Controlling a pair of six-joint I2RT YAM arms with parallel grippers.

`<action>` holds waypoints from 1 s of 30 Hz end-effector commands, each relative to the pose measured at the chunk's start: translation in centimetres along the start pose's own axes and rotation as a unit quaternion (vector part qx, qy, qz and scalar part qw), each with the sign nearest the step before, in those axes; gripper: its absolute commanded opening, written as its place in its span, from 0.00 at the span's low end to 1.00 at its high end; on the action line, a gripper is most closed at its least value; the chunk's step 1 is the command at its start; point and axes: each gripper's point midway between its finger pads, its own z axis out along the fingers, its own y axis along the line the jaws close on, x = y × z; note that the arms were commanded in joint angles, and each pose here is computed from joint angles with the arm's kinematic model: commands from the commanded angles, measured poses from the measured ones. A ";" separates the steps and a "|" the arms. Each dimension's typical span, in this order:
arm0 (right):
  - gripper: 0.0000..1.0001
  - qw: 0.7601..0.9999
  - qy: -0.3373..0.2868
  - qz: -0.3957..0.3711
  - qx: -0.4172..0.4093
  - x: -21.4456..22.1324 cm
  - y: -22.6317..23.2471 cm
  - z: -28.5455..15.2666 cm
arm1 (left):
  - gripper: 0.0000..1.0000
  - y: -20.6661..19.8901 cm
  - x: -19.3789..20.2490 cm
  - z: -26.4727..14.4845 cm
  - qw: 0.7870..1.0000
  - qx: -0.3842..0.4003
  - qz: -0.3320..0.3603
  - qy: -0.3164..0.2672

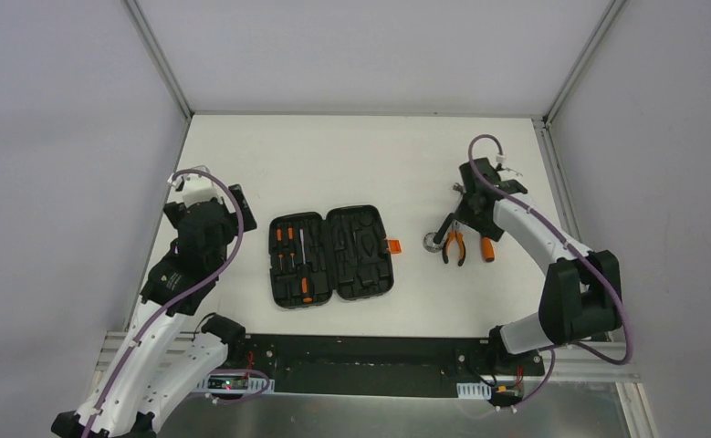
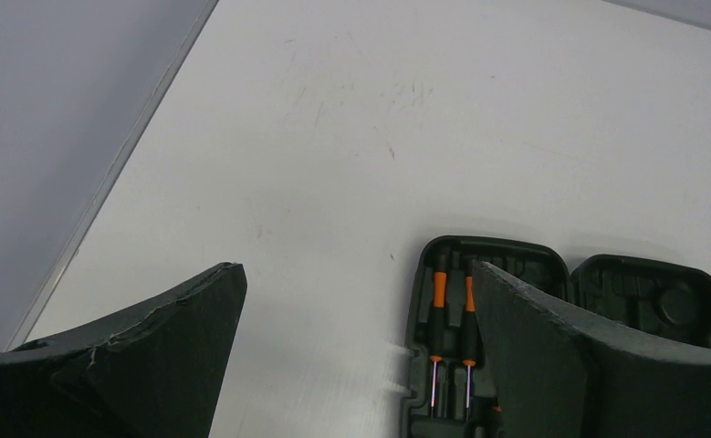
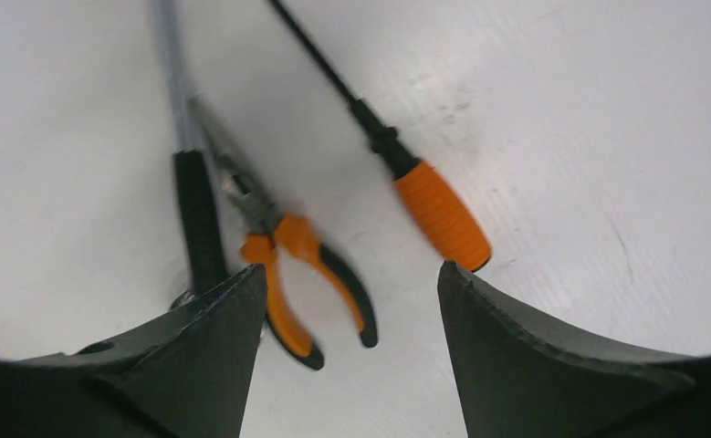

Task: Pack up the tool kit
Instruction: Pick up the screwdriver from the center of the board.

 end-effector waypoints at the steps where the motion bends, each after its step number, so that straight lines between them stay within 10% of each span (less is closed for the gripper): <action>1: 0.72 0.998 0.034 0.061 -0.009 -0.6 -2.1 1.9 | 0.99 -0.2 -0.1 0.5 1.000 0.002 0.002 -0.002; 12: 0.55 0.990 0.124 0.066 -0.003 1.1 -2.1 7.8 | 0.99 -0.6 0.3 0.7 1.000 0.008 0.004 0.004; 19: 0.24 0.987 0.143 0.072 0.008 3.1 -3.5 7.9 | 0.98 0.6 -0.2 0.4 1.000 -0.015 0.006 -0.013; 25: 0.00 0.988 0.114 0.100 -0.019 3.2 -4.1 5.5 | 0.98 0.2 -0.1 0.5 1.000 -0.005 0.005 -0.010; 30: 0.00 0.986 0.055 0.127 -0.093 1.1 -2.0 1.9 | 0.98 -1.9 0.5 0.1 0.998 0.058 0.017 0.005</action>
